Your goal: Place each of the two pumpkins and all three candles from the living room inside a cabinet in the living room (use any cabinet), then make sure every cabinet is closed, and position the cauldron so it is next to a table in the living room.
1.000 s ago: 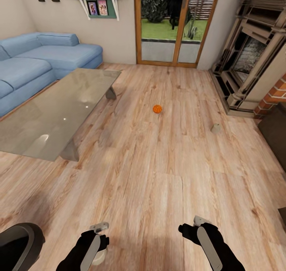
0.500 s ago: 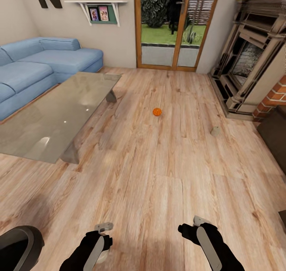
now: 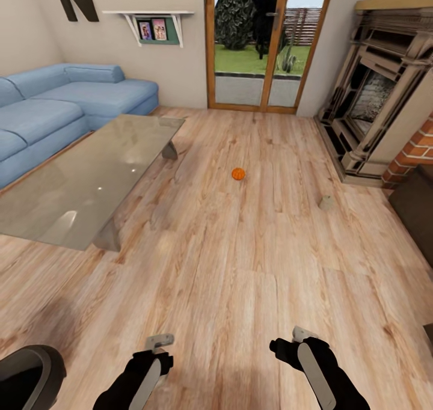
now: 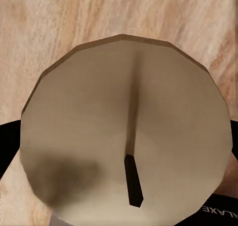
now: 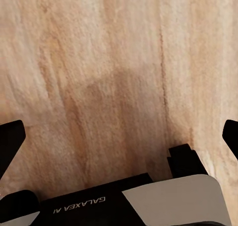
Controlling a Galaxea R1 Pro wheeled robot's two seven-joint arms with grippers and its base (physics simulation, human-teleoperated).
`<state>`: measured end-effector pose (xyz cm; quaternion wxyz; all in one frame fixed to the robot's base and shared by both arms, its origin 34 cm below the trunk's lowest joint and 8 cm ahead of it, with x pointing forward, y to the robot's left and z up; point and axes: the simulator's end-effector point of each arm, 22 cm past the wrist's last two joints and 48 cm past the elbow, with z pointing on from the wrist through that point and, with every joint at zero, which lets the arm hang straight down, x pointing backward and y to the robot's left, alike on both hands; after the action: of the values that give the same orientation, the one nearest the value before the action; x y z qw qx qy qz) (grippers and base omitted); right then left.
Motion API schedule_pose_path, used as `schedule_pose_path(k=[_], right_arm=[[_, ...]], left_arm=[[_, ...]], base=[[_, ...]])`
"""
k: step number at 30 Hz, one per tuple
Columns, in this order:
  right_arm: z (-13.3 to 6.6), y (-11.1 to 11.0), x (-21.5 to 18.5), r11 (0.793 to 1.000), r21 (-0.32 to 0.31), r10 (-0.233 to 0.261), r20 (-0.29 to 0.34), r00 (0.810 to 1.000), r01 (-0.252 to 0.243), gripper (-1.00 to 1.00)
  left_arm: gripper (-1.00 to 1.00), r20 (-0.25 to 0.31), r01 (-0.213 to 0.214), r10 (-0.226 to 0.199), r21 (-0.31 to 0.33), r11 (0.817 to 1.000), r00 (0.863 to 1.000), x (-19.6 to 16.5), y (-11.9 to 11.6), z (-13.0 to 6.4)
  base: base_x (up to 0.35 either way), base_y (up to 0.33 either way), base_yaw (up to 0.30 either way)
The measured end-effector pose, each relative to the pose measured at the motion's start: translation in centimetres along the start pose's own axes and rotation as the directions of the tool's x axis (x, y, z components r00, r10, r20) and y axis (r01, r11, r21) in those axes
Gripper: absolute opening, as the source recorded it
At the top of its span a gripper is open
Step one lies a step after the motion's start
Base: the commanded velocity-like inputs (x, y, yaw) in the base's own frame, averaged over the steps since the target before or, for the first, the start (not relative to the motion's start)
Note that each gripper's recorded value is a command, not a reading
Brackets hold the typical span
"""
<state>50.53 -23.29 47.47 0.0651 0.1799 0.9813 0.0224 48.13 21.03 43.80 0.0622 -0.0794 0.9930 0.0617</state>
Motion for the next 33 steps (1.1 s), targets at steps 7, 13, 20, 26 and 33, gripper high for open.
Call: schedule_pose_path(k=[7,13,20,26,33], right_arm=[[-0.4,0.0,-0.4,1.000,-0.001,-0.001,0.012,1.000,0.001,1.00],[-0.7,0.2,-0.7,1.000,-0.006,-0.001,0.020,1.000,0.001,1.00],[-1.1,0.1,-1.2,1.000,-0.007,-0.001,0.032,0.999,0.001,1.00],[-1.4,0.3,-1.4,1.000,-0.011,0.000,0.039,0.999,0.001,1.00],[-1.7,0.5,-1.7,1.000,-0.015,-0.001,0.049,0.999,0.002,1.00]], left_arm=[[-1.00,0.016,-0.017,0.017,0.003,1.000,1.000,-0.4,-0.3,-0.4],[-1.00,0.026,-0.018,0.018,0.004,1.000,1.000,-0.8,-0.4,-0.7],[-1.00,0.039,-0.015,0.014,0.006,1.000,0.999,-1.2,-0.4,-1.0],[-1.00,0.047,-0.014,0.014,0.007,1.000,0.999,-1.5,-0.4,-1.3],[-1.00,0.058,-0.013,0.012,0.008,1.000,0.998,-1.9,-0.5,-1.7]], base=[[0.000,0.000,0.104],[0.000,0.000,0.108],[0.000,0.000,0.109],[0.000,0.000,0.108],[0.000,0.000,0.109]])
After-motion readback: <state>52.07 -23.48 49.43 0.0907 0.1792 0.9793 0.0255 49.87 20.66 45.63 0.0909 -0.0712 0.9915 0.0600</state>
